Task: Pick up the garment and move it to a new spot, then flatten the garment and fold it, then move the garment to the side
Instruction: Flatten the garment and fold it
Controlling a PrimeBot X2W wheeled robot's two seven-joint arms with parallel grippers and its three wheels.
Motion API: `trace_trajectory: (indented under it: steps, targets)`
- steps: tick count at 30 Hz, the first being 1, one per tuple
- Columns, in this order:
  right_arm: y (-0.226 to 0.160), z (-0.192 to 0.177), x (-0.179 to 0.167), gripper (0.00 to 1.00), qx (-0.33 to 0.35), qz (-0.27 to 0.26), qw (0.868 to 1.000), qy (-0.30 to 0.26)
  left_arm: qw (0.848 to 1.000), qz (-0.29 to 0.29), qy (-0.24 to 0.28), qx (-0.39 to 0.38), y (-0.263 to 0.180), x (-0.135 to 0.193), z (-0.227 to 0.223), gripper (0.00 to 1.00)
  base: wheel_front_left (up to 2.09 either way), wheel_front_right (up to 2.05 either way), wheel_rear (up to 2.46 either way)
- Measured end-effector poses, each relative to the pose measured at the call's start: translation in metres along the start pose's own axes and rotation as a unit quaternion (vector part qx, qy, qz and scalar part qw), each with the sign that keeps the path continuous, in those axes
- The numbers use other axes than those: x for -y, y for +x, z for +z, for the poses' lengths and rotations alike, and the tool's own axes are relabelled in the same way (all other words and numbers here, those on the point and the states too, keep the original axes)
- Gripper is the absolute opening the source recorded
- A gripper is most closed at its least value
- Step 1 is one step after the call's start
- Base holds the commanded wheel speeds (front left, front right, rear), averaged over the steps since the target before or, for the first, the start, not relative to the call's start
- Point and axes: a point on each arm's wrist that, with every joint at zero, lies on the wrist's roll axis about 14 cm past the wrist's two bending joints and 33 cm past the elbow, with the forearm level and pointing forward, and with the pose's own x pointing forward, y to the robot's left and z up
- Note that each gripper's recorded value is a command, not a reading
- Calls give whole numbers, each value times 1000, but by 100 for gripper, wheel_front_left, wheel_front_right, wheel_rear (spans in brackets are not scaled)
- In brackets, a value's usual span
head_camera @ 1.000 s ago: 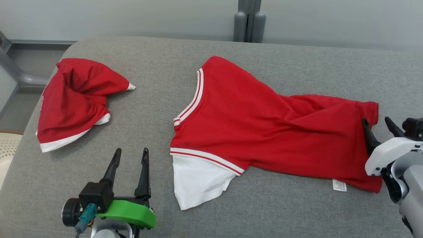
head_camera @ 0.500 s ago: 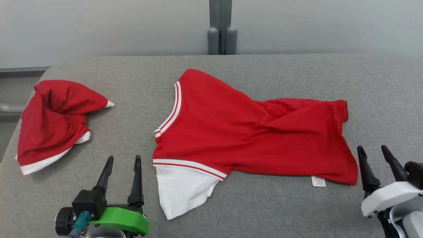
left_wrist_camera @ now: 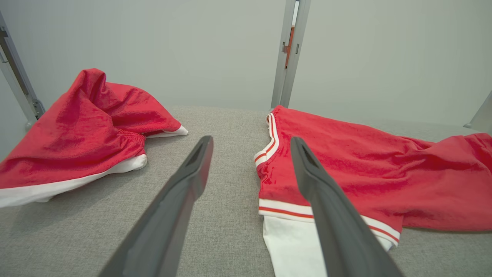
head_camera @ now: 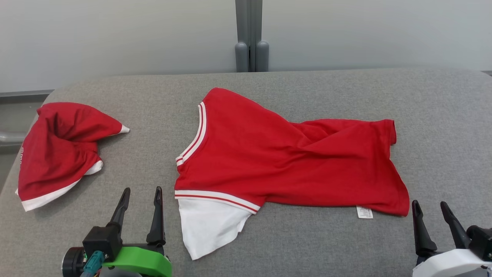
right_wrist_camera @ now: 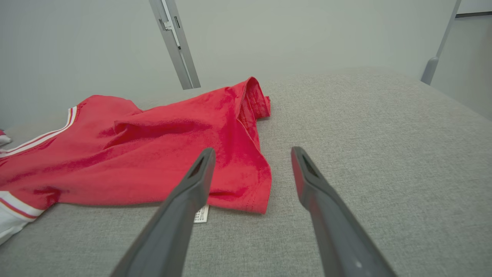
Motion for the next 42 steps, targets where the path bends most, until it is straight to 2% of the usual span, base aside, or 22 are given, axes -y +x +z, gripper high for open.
trace_trajectory:
  steps: [22,42]
  targets:
    - [3,44,-43,100,76,51,996,-19,1000,10,10,9,-8,-9,6,100,0,0,0]
    - [1,52,-54,100,90,65,994,-25,1000,16,15,13,-10,-14,9,100,0,0,0]
